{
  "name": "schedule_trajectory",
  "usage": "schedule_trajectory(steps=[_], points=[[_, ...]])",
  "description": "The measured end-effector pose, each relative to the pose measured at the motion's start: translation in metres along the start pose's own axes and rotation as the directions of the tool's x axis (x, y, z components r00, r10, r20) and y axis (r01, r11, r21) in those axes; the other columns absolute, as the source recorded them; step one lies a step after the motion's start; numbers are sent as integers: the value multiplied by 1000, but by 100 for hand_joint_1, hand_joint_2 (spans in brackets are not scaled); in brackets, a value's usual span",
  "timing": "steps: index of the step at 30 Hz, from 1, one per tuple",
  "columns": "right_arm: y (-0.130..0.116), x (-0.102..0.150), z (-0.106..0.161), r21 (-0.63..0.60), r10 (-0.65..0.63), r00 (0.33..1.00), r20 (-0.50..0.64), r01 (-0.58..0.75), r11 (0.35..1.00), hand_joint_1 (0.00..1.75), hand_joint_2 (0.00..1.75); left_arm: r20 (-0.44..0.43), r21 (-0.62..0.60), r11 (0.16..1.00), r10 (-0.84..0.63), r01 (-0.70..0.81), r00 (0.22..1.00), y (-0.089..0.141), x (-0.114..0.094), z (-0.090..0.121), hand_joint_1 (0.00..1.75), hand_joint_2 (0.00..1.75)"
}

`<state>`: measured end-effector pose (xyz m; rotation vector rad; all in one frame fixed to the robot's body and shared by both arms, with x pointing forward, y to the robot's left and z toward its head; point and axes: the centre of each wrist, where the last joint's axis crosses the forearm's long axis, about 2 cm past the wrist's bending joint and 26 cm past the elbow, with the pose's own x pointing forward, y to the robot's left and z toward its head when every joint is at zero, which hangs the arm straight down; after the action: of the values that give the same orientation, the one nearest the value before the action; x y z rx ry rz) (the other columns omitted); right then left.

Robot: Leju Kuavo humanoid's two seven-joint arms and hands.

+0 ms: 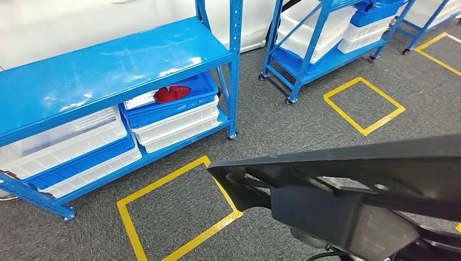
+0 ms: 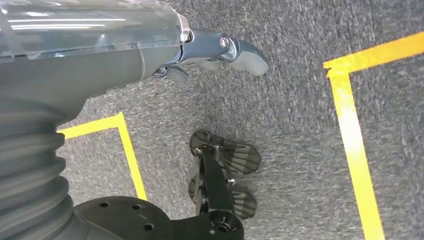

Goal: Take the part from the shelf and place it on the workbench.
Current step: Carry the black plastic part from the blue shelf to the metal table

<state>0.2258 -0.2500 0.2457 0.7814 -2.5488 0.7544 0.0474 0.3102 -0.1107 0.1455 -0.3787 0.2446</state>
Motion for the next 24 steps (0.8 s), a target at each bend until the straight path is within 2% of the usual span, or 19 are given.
schedule_trajectory(steps=[6, 15, 24], points=[[-4, -6, 5, 5, -15, 1000, -27, 15, 1000, 175, 175, -5, -30, 999, 12, -12, 1000, -4, -2, 1, 0, 175], [-21, -20, 15, 2, -52, 996, -72, 52, 999, 175, 175, 35, -18, 999, 49, -49, 998, -5, 1, 0, 0, 175], [-53, -47, 6, -4, -95, 988, -125, 95, 995, 175, 175, 49, 32, 994, 106, -108, 993, 3, 0, 0, 0, 175]])
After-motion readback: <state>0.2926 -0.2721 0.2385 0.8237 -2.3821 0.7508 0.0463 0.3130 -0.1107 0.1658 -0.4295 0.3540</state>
